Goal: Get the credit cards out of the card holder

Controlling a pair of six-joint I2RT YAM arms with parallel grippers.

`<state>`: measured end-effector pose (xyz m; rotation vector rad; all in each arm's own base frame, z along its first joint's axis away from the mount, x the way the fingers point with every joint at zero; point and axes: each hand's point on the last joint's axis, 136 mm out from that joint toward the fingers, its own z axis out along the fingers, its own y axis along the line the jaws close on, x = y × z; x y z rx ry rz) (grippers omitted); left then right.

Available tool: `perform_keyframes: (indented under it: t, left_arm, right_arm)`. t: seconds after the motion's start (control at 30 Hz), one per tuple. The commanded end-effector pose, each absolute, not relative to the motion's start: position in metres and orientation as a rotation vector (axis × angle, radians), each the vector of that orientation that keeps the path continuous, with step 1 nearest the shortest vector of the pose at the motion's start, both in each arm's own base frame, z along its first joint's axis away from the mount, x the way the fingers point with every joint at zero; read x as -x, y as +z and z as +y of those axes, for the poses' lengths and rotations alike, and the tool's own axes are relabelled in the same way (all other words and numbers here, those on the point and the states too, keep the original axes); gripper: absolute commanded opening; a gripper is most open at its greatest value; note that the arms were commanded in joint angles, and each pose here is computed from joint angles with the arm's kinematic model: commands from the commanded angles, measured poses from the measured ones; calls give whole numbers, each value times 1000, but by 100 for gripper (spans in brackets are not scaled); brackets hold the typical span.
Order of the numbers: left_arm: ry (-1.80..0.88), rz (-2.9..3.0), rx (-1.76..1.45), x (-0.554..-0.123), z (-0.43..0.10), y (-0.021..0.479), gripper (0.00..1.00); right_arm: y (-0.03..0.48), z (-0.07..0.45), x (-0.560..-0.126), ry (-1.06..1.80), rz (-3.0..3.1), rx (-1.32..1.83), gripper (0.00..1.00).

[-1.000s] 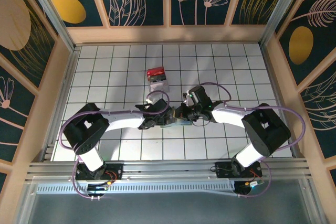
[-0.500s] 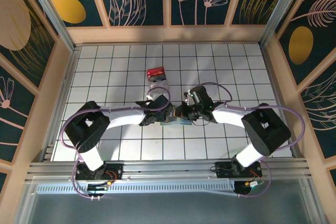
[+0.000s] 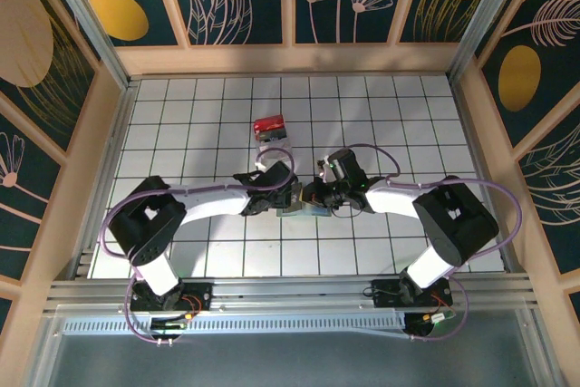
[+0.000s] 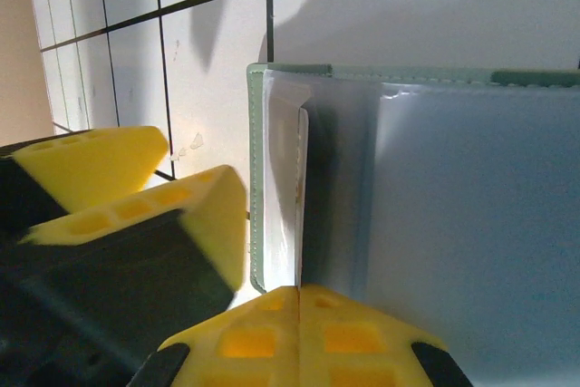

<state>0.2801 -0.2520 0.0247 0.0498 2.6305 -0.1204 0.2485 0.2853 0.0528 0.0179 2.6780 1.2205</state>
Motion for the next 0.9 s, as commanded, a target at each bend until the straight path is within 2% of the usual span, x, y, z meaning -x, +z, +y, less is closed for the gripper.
perform_keyframes:
  t: [0.0,0.47,0.87]
  left_arm:
    - [-86,2661,-69,-279,-248,12,77]
    - [-38,2690,-80,-273,-240,1,76]
    - [-3,2699,-78,-271,-235,-2,74]
  right_arm:
    - [51,283,-248,1248,2679,-45,4]
    - [59,287,-247,1324,2650,-46,13]
    - [67,280,-250,1329,2619,-63,6]
